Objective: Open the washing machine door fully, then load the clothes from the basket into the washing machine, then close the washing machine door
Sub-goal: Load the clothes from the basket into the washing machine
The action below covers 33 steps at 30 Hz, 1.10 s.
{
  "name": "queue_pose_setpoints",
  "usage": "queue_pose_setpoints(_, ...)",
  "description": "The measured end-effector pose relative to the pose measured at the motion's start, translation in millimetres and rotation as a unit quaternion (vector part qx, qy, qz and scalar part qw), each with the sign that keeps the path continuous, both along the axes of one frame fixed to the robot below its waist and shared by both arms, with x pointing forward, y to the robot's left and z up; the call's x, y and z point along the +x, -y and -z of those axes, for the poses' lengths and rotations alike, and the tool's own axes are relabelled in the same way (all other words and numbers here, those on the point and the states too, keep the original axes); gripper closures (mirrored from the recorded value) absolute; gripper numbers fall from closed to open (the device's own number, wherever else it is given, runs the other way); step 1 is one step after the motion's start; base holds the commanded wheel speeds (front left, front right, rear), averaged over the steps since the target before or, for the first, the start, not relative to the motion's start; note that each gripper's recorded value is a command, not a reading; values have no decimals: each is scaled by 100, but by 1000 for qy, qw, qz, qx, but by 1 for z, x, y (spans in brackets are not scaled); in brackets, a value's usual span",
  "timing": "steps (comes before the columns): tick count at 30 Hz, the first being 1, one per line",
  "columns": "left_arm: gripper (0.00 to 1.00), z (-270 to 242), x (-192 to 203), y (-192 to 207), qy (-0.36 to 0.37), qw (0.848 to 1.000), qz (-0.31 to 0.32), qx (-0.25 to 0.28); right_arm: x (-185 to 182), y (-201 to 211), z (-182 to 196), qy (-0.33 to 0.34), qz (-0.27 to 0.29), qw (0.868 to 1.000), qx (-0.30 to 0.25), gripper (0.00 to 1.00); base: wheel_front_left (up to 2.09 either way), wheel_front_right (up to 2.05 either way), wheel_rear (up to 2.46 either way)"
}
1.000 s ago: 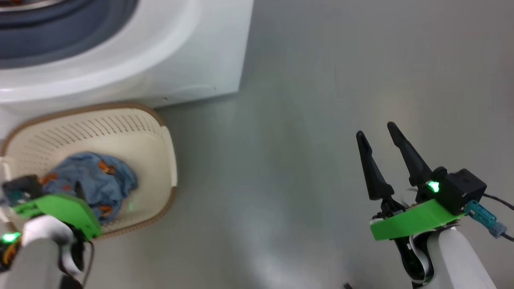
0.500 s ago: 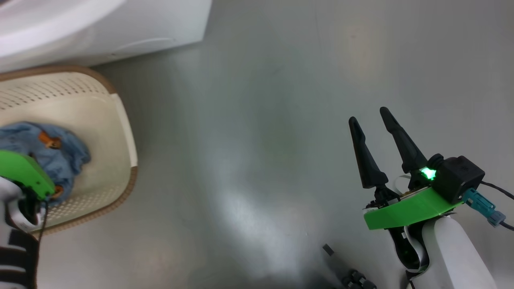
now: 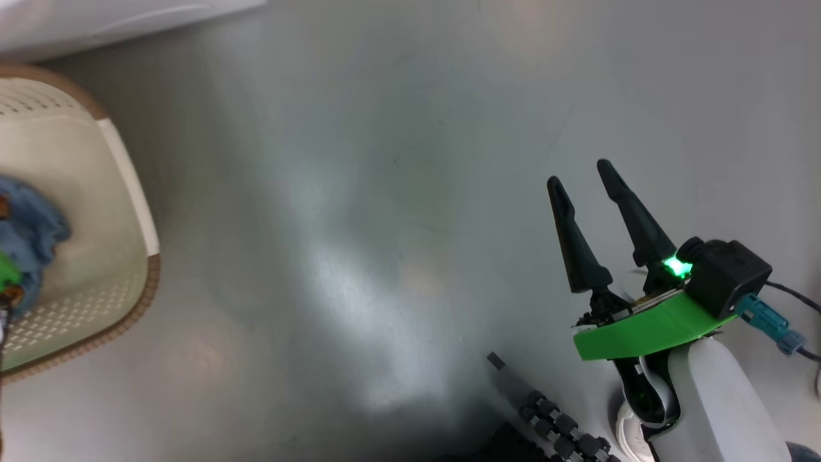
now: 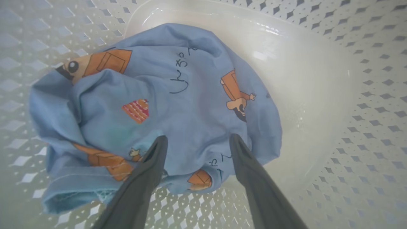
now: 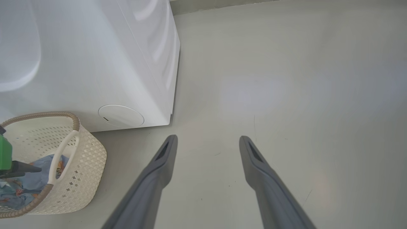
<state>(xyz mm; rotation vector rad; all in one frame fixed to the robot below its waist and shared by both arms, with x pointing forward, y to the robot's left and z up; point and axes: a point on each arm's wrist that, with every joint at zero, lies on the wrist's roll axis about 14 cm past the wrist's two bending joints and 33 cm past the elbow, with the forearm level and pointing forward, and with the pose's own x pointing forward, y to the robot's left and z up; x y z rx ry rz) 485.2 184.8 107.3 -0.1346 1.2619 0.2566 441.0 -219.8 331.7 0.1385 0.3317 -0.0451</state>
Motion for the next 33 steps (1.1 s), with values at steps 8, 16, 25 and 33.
queue_pose_setpoints(8,0,27,-1,-5,-29,999,-8,12,-3,8,17,-22,7,1000,-9,0,0,0,0)
queue_pose_setpoints(16,0,46,-1,-14,-45,999,-13,28,-7,13,30,-39,9,999,-16,0,0,0,0)
queue_pose_setpoints(25,24,60,3,-9,-49,998,-12,28,-10,24,35,-46,28,998,-14,0,0,0,0)
queue_pose_setpoints(33,100,67,-2,2,-45,999,-9,20,-9,28,38,-46,33,998,-15,0,0,0,0)
